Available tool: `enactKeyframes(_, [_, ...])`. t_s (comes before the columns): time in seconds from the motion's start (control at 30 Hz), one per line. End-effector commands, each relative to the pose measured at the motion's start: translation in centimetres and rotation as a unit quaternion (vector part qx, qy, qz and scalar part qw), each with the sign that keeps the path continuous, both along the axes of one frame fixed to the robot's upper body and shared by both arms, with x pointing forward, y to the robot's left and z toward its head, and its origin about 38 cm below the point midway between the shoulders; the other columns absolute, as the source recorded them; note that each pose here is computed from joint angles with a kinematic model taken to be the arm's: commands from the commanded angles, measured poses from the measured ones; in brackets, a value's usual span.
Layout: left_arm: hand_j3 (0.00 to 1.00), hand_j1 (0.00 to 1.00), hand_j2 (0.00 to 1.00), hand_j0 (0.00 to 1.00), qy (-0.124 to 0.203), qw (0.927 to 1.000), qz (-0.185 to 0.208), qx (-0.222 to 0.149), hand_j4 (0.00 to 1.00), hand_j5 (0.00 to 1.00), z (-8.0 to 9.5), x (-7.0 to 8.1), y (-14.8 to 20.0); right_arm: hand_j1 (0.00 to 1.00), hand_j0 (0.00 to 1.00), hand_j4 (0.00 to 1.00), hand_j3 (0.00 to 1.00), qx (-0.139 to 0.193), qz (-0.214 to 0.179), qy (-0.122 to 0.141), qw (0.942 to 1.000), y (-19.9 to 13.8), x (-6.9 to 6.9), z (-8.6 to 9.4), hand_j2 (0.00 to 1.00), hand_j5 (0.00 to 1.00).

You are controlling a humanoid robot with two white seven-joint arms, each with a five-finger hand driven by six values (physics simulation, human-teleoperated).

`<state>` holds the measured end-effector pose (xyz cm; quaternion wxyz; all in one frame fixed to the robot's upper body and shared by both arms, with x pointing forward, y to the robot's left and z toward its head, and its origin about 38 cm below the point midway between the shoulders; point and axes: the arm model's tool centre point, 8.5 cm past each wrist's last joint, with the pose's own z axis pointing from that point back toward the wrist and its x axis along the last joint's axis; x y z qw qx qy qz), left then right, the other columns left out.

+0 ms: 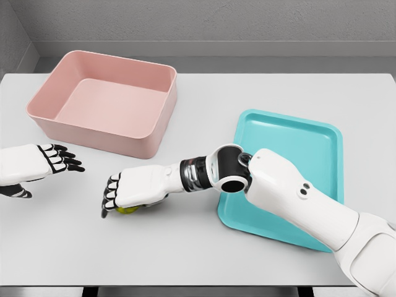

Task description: Put the tennis from the blue tray into the pink basket with both arms

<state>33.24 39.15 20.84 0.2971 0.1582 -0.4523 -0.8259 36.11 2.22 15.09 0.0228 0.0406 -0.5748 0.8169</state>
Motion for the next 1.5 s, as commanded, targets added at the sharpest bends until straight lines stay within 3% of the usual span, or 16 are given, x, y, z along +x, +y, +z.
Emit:
enactKeyframes(0.0, [1.0, 1.0, 1.0, 1.0, 0.0, 1.0, 0.002, -0.001, 1.0, 1.0, 0.1, 0.0, 0.1, 0.99, 0.99, 0.99, 0.99, 0.002, -0.001, 0.002, 1.0, 0.0, 0.0, 0.0, 0.99, 0.99])
enactKeyframes(0.43, [1.0, 1.0, 1.0, 1.0, 0.0, 1.0, 0.001, -0.002, 1.0, 1.0, 0.1, 0.0, 0.0, 1.0, 1.0, 1.0, 1.0, -0.005, -0.012, -0.005, 0.9999, -1.3, 0.6, 0.2, 1.0, 1.0])
enactKeyframes(0.57, [1.0, 1.0, 1.0, 1.0, 0.0, 1.0, 0.001, -0.003, 1.0, 1.0, 0.0, 0.0, 0.0, 1.0, 1.0, 1.0, 1.0, -0.006, -0.008, -0.023, 0.9997, -2.5, 0.2, 1.6, 1.0, 1.0])
enactKeyframes(0.8, [1.0, 1.0, 1.0, 1.0, -0.001, 1.0, -0.001, -0.007, 1.0, 1.0, -0.1, 0.1, -0.3, 1.0, 1.0, 1.0, 1.0, 0.029, 0.025, -0.053, 0.9979, -1.9, -2.0, 4.4, 1.0, 1.0])
enactKeyframes(0.9, [1.0, 1.0, 1.0, 1.0, 0.0, 1.0, -0.002, -0.008, 1.0, 1.0, -0.1, 0.1, -0.4, 1.0, 1.0, 1.0, 1.0, 0.045, -0.021, -0.075, 0.996, -5.2, 0.3, 6.6, 1.0, 1.0])
enactKeyframes(1.07, [1.0, 1.0, 1.0, 1.0, 0.0, 0.9999, -0.002, -0.011, 1.0, 1.0, -0.2, 0.1, -0.5, 1.0, 1.0, 1.0, 1.0, 0.073, -0.127, -0.107, 0.9834, -13.2, 3.4, 9.7, 1.0, 1.0])
enactKeyframes(1.2, [1.0, 1.0, 1.0, 1.0, 0.0, 0.9994, -0.018, -0.029, 1.0, 1.0, -1.2, 0.1, -2.3, 1.0, 1.0, 1.0, 1.0, 0.082, -0.141, -0.124, 0.9788, -14.7, 3.5, 11.0, 1.0, 1.0])
enactKeyframes(1.27, [1.0, 1.0, 1.0, 1.0, 0.002, 0.9988, -0.024, -0.042, 1.0, 1.0, -1.8, 0.1, -3.2, 1.0, 1.0, 1.0, 1.0, 0.101, -0.183, -0.118, 0.9708, -17.8, 4.0, 11.3, 1.0, 1.0])
enactKeyframes(1.33, [1.0, 1.0, 1.0, 1.0, 0.001, 0.9985, -0.03, -0.045, 1.0, 1.0, -2.4, 0.1, -3.9, 1.0, 1.0, 1.0, 1.0, 0.128, -0.234, -0.108, 0.9577, -22.1, 4.4, 12.1, 1.0, 1.0])
enactKeyframes(1.43, [1.0, 1.0, 1.0, 1.0, -0.003, 0.9978, -0.045, -0.049, 1.0, 1.0, -3.0, 0.0, -5.2, 1.0, 1.0, 1.0, 1.0, 0.151, -0.262, -0.097, 0.9483, -26.3, 4.3, 14.0, 1.0, 1.0])
enactKeyframes(1.47, [1.0, 1.0, 1.0, 1.0, -0.001, 0.9974, -0.053, -0.049, 1.0, 1.0, -3.5, -0.2, -5.9, 1.0, 1.0, 1.0, 1.0, 0.16, -0.275, -0.09, 0.9437, -27.3, 4.1, 13.8, 1.0, 1.0])
